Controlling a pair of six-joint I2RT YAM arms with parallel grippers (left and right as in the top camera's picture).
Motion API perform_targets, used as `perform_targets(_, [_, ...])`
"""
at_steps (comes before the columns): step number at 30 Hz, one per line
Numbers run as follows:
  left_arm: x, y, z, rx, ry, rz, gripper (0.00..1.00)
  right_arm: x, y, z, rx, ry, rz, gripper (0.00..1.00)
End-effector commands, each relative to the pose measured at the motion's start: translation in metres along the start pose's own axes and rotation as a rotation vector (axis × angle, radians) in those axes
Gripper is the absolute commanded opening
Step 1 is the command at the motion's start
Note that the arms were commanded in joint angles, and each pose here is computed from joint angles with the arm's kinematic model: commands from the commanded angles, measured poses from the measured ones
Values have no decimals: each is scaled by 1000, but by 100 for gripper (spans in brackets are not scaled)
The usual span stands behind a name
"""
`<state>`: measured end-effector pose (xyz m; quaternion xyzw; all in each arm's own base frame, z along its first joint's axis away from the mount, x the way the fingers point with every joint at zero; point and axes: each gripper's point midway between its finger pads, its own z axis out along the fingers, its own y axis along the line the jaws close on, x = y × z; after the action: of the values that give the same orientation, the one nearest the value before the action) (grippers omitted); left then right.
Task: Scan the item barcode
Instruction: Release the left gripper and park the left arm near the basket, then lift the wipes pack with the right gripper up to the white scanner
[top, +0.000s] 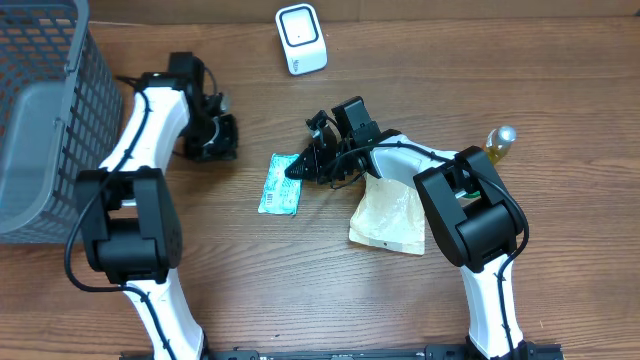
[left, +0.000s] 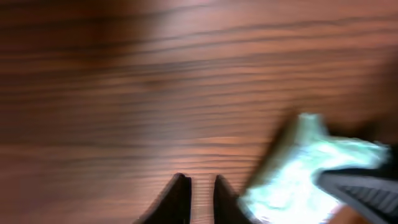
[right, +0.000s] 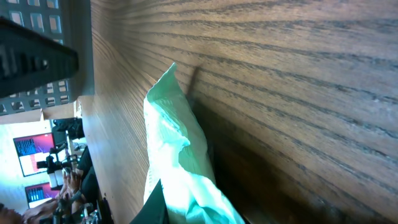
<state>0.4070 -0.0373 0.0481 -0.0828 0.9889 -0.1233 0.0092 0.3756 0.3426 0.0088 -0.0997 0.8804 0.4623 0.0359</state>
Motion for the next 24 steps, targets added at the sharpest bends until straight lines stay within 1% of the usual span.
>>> perform_targets(1, [-9, 39, -12, -164, -41, -27, 25, 3, -4, 6, 8, 10, -4, 4])
perform_targets(2, [-9, 44, -13, -182, -43, -33, 27, 3, -4, 6, 7, 10, -4, 4])
perform_targets(4, [-10, 54, -15, -218, -50, -43, 40, 3, -4, 6, 7, 10, -4, 4])
perform_targets(5, [-10, 57, -16, -231, -52, -46, 63, 3, -4, 6, 7, 10, -4, 4])
perform_targets(6, [-11, 59, -17, -238, -54, -48, 81, 3, -4, 6, 7, 11, -4, 4])
perform_targets(7, [-11, 61, -17, -242, -54, -51, 89, 4, -4, 6, 8, 12, -2, 4])
perform_targets(8, [-11, 61, -17, -241, -55, -57, 100, 4, -4, 6, 8, 12, -2, 4])
perform_targets(17, [-11, 61, -17, -241, -57, -68, 100, 4, -4, 6, 8, 12, -1, 5])
perform_targets(20, [-11, 61, -17, -241, -57, -68, 99, 3, -5, 5, 8, 9, -1, 4])
perform_targets(24, [-11, 61, -17, -241, -57, -68, 99, -6, 12, -2, -91, 6, -37, 4])
